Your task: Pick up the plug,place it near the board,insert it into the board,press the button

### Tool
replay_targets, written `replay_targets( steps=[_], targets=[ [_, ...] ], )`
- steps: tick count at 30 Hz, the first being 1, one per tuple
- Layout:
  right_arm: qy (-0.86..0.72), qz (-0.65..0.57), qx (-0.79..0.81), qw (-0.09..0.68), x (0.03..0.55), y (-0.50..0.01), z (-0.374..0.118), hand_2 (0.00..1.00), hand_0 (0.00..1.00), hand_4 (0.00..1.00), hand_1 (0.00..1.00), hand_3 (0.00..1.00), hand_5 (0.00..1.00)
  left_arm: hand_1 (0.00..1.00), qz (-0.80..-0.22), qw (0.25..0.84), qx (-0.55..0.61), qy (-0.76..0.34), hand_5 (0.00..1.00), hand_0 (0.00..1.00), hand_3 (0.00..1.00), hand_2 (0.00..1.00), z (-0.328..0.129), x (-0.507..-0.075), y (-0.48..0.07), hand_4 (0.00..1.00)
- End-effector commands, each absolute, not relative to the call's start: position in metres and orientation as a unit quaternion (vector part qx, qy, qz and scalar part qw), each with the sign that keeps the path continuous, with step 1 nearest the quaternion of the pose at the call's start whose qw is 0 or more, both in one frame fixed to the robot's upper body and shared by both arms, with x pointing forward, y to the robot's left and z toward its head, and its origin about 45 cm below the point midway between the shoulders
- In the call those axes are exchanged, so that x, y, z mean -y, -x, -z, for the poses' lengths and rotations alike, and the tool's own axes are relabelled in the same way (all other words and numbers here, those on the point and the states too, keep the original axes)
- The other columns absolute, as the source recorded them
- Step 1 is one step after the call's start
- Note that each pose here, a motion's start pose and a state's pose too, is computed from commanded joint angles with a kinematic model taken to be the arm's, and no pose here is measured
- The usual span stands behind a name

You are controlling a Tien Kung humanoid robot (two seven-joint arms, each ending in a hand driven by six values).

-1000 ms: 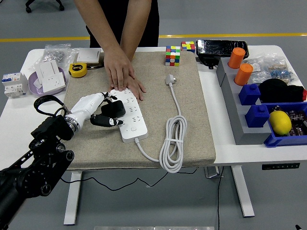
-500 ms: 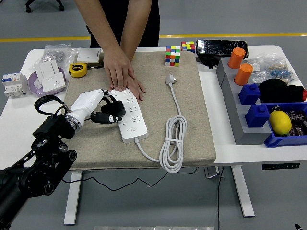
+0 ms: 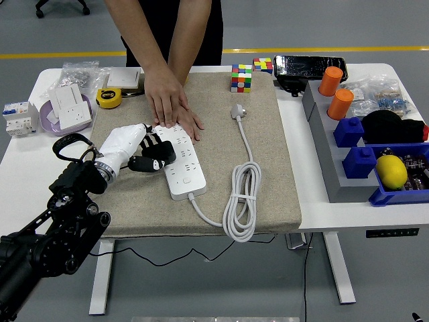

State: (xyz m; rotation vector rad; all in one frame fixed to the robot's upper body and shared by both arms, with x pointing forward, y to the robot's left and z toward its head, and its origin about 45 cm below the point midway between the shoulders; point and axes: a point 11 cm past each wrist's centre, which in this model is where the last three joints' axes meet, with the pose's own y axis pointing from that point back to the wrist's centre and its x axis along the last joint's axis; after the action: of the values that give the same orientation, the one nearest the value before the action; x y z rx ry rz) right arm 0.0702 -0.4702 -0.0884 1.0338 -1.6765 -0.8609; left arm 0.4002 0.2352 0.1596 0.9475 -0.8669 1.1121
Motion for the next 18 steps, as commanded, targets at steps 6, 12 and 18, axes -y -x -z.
replay_targets(
  steps=[6,12,18],
  targets=[
    [-0.423,0.352,0.686,0.476,0.47,-0.07,0.088,0.839,0.939,0.998,0.897,0.87,0.998,0.305,-0.49,0.661,0.387,-0.415,0.057,0.484,0.374,0.265,-0.163,-0.236,-0.4,0.61],
    [-0.423,0.352,0.685,0.477,0.47,-0.07,0.088,0.839,0.938,0.998,0.898,0.871,0.998,0.3,-0.495,0.662,0.391,-0.405,0.055,0.472,0.336,0.254,-0.171,-0.239,-0.399,0.585],
    [-0.423,0.353,0.685,0.478,0.47,-0.069,0.089,0.839,0.938,0.998,0.897,0.871,0.998,0.3,-0.521,0.654,0.392,-0.383,0.059,0.476,0.309,0.242,-0.191,-0.251,-0.394,0.626]
  ],
)
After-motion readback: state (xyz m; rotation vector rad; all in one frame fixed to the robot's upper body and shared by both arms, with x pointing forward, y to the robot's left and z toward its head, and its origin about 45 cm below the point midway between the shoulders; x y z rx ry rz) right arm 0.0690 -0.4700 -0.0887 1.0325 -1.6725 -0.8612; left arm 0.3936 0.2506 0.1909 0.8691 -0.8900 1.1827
